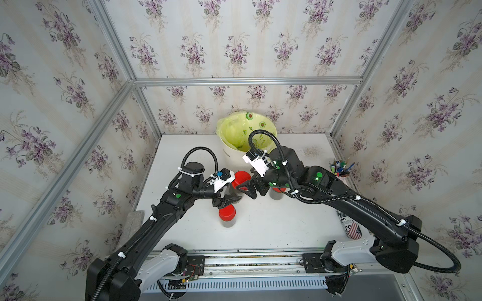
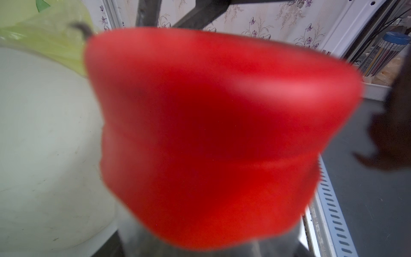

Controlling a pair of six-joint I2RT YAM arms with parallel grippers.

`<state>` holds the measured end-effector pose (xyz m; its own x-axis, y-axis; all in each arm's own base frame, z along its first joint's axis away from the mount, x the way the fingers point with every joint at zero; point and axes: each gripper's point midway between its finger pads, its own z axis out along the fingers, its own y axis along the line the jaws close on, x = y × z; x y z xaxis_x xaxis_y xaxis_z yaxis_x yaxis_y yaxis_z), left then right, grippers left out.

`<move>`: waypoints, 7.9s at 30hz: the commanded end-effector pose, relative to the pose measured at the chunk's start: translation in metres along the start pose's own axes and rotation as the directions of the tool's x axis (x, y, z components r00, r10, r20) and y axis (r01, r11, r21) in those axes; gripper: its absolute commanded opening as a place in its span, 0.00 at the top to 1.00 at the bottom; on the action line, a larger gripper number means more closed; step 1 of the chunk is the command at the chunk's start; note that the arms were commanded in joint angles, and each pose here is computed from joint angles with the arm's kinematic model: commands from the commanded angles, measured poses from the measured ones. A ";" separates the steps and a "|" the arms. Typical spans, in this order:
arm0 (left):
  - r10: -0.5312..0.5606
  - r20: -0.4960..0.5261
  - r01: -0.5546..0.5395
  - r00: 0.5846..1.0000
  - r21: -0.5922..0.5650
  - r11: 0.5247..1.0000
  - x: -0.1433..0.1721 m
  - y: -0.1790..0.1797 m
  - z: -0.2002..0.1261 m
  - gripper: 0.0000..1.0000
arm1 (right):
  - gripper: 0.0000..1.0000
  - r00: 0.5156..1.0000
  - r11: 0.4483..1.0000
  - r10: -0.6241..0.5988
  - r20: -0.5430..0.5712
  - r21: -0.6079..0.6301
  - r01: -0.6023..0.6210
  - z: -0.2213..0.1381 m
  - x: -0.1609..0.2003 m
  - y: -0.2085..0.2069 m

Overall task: Empty moldy tea leaves from jars
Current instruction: Unscrew the lid from the jar, then place the lid at the center of the board, then pour the moldy tea leaves from the jar into the trash bin.

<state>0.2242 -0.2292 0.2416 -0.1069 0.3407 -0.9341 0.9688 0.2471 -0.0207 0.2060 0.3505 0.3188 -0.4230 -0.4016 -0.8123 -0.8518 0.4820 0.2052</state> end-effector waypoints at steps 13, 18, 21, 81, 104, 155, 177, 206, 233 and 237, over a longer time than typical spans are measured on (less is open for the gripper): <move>0.023 0.015 -0.023 1.000 0.004 1.000 -0.005 -0.001 -0.001 0.55 | 0.09 0.999 1.000 0.005 0.032 0.008 -0.006 0.011 -0.009 -0.001; 0.020 0.013 -0.020 1.000 0.003 1.000 -0.004 0.000 -0.001 0.55 | 0.16 1.000 1.000 0.002 0.022 0.011 -0.003 0.014 -0.007 -0.002; 0.021 0.015 -0.021 1.000 0.003 1.000 -0.005 -0.001 -0.001 0.55 | 0.20 1.000 1.000 -0.002 0.019 0.004 0.001 0.014 -0.007 -0.001; 0.062 0.037 -0.062 0.997 -0.014 0.998 -0.016 -0.002 -0.007 0.57 | 0.43 0.857 0.717 0.487 0.169 0.483 -0.503 -0.053 0.092 -0.241; 0.072 0.032 -0.071 0.997 -0.038 0.997 -0.016 0.000 -0.008 0.57 | 0.43 0.770 0.570 0.607 0.196 0.568 -0.594 0.030 0.148 -0.365; 0.228 -0.092 -0.246 0.969 -0.391 0.887 -0.051 0.053 -0.046 0.53 | 0.03 0.707 0.516 0.672 0.221 0.546 -0.660 0.038 0.172 -0.381; 0.448 -0.410 -0.607 0.794 -0.527 0.595 -0.156 0.167 -0.072 0.55 | 0.02 0.706 0.578 0.610 0.359 0.407 -0.707 -0.044 0.140 -0.315; 0.446 -0.880 -0.984 0.163 -0.180 0.003 -0.188 0.273 -0.041 0.57 | 0.03 0.710 0.669 0.564 0.422 0.272 -0.692 -0.075 0.094 -0.274; 0.325 -0.909 -0.940 -0.263 0.166 -0.297 -0.194 0.276 -0.027 0.52 | 0.04 0.695 0.686 0.570 0.438 0.212 -0.696 -0.082 0.088 -0.256; 0.335 -0.891 -0.940 -0.307 0.229 -0.255 -0.180 0.277 -0.030 0.51 | 0.04 0.694 0.683 0.575 0.432 0.214 -0.699 -0.081 0.091 -0.256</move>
<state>0.5074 -0.2029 0.4129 0.1942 0.8963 0.3987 -0.0776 -0.3911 0.9171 0.3600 0.1267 0.2325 -0.6581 0.3274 -0.6780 -0.2123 0.7833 0.5843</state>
